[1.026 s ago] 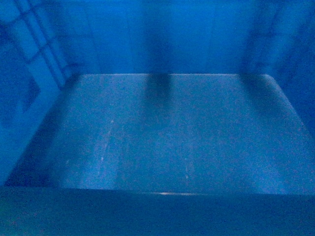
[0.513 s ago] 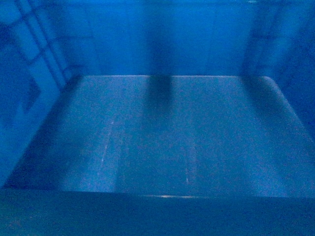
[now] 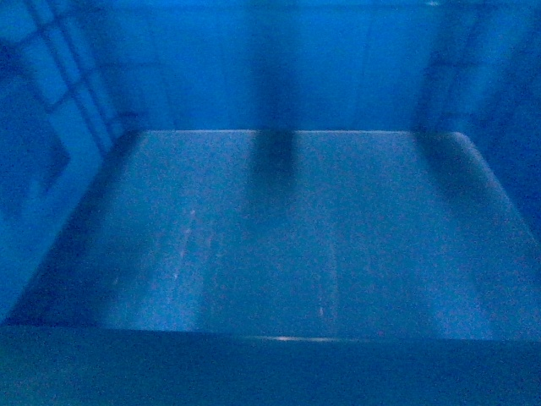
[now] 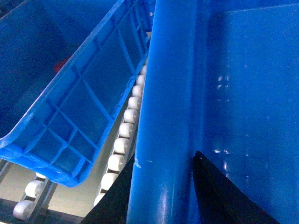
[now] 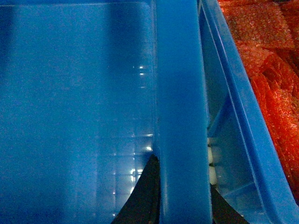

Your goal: Place box next to blue box on left shelf

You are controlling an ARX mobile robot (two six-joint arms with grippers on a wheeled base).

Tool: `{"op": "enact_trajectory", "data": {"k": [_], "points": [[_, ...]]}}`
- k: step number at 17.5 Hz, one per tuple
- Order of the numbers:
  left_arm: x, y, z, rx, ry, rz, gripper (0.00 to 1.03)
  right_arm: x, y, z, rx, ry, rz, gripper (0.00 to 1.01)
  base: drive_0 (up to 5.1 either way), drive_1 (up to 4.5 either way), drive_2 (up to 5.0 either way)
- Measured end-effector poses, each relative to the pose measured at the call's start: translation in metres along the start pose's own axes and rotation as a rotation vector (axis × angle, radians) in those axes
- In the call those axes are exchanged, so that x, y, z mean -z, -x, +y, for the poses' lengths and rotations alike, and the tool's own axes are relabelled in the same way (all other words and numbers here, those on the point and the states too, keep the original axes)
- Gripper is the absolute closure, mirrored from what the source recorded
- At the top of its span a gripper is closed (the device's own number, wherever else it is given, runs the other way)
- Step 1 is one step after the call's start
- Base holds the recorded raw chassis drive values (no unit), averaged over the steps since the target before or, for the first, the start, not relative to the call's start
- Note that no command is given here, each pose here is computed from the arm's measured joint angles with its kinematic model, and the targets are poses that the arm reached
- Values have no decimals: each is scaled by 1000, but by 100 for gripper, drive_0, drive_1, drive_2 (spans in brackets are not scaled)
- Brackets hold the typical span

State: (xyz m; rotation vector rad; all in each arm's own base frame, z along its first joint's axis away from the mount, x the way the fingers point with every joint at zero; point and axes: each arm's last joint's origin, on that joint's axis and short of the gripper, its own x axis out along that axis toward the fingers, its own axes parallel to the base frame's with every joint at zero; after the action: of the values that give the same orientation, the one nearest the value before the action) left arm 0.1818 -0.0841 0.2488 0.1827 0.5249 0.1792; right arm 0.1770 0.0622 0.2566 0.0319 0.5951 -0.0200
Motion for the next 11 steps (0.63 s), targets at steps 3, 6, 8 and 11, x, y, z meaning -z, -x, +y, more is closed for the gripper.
{"op": "enact_trajectory", "data": {"k": [3,6,8,11], "points": [[0,0,0,0,0,0,73,0,0,0,0,0,0,92,0,0,0],[0,0,0,0,0,0,73,0,0,0,0,0,0,92,0,0,0],[0,0,0,0,0,0,73,0,0,0,0,0,0,92,0,0,0],[0,0,0,0,0,0,73,0,0,0,0,0,0,92,0,0,0]]}}
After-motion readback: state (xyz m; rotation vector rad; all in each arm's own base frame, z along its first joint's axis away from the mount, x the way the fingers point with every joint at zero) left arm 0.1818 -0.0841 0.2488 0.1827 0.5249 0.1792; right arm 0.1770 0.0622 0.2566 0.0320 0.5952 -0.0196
